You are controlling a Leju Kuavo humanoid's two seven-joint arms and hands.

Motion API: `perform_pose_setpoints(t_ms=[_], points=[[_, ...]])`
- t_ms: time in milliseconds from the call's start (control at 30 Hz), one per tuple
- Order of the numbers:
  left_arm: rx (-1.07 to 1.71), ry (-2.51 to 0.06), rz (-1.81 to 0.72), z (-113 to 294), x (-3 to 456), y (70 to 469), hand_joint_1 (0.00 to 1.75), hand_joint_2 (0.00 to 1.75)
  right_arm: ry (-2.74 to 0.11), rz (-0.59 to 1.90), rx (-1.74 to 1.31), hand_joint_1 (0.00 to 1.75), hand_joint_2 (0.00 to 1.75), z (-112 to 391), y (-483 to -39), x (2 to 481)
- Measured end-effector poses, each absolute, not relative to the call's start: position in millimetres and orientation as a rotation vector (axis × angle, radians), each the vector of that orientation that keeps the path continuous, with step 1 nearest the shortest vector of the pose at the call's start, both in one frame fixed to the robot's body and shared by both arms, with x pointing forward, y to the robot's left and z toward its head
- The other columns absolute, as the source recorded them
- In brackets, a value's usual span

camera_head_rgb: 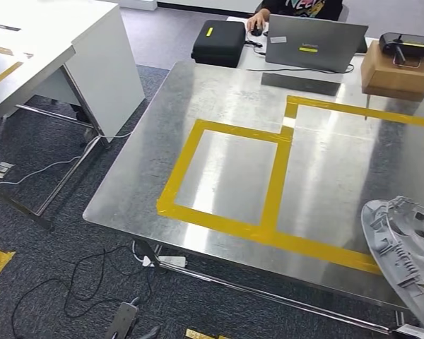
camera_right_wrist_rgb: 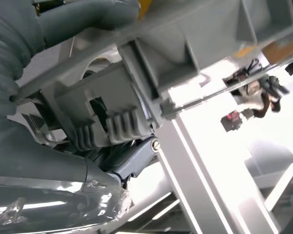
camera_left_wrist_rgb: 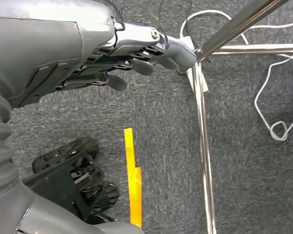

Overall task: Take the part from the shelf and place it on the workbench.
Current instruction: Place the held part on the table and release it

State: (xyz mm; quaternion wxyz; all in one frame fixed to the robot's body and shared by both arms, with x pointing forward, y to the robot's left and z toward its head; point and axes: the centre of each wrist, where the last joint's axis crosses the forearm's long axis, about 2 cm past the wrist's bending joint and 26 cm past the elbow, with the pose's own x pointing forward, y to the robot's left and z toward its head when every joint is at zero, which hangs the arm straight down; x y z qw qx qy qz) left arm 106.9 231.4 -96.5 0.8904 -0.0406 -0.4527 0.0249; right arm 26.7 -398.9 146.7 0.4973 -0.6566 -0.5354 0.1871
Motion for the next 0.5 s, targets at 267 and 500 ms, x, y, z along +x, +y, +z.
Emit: perform_pose_setpoints(t_ms=[267,500], points=[[-0.088,-0.942,0.051,-96.3,107.8,231.8,0.00,1.75,-1.206,0.440,-1.615,1.75,1.75,145.1,-419.6,18.7],[-0.106,-0.946,0.038,-95.3,111.4,230.6,0.00,1.75,-1.128,0.562,-1.478,1.75,1.75,147.1,-449.7,27.3]])
